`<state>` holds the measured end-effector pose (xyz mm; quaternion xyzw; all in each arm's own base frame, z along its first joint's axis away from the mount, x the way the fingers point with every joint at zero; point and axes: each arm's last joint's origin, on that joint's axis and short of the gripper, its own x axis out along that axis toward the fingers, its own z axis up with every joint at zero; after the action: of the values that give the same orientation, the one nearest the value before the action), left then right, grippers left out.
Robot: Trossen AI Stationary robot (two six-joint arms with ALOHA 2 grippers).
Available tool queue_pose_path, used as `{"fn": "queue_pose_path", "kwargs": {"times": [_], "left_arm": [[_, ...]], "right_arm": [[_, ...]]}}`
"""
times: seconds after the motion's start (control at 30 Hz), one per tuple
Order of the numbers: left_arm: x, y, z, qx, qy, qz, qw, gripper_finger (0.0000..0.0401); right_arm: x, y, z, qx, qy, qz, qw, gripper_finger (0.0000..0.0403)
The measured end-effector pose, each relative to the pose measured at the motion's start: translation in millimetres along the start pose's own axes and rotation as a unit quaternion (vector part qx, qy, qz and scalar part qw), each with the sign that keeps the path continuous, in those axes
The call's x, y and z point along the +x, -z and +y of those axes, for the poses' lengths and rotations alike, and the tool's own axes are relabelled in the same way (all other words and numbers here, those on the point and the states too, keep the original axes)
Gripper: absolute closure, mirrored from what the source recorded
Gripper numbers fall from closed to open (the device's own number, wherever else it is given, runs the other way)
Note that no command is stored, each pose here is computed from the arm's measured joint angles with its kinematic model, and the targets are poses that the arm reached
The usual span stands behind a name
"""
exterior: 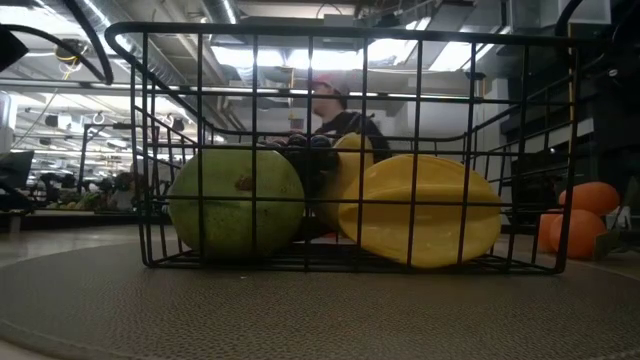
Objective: Build produce basket
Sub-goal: Put the eggplant into the black wire basket
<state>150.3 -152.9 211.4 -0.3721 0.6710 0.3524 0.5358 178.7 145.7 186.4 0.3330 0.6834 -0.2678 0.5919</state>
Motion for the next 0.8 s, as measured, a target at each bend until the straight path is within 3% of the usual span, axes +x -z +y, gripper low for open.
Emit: {"fn": "queue_pose_path", "kwargs": {"times": [0.17, 0.4, 0.63, 0.8], "left_arm": [[0.1, -3.2, 3.6, -0.053, -0.01, -0.04, 0.998, 0.0268], [0.0, -4.3, 6.1, -0.037, -0.022, -0.048, 0.998, 0.0265], [12.0, -6.0, 11.3, -0.121, -0.046, -0.016, 0.991, 0.0211], [32.0, -8.0, 2.6, -0.127, 0.022, 0.005, 0.992, 0.017]], "right_arm": [[0.0, -1.6, 0.0, -0.018, 0.001, -0.027, 0.999, 0.0299], [0.0, -1.6, 0.1, -0.033, 0.001, -0.027, 0.999, 0.0299], [0.0, -1.5, 0.2, -0.045, 0.001, -0.025, 0.999, 0.0299], [-0.1, -1.4, 0.2, -0.052, 0.001, -0.025, 0.998, 0.0299]]}}
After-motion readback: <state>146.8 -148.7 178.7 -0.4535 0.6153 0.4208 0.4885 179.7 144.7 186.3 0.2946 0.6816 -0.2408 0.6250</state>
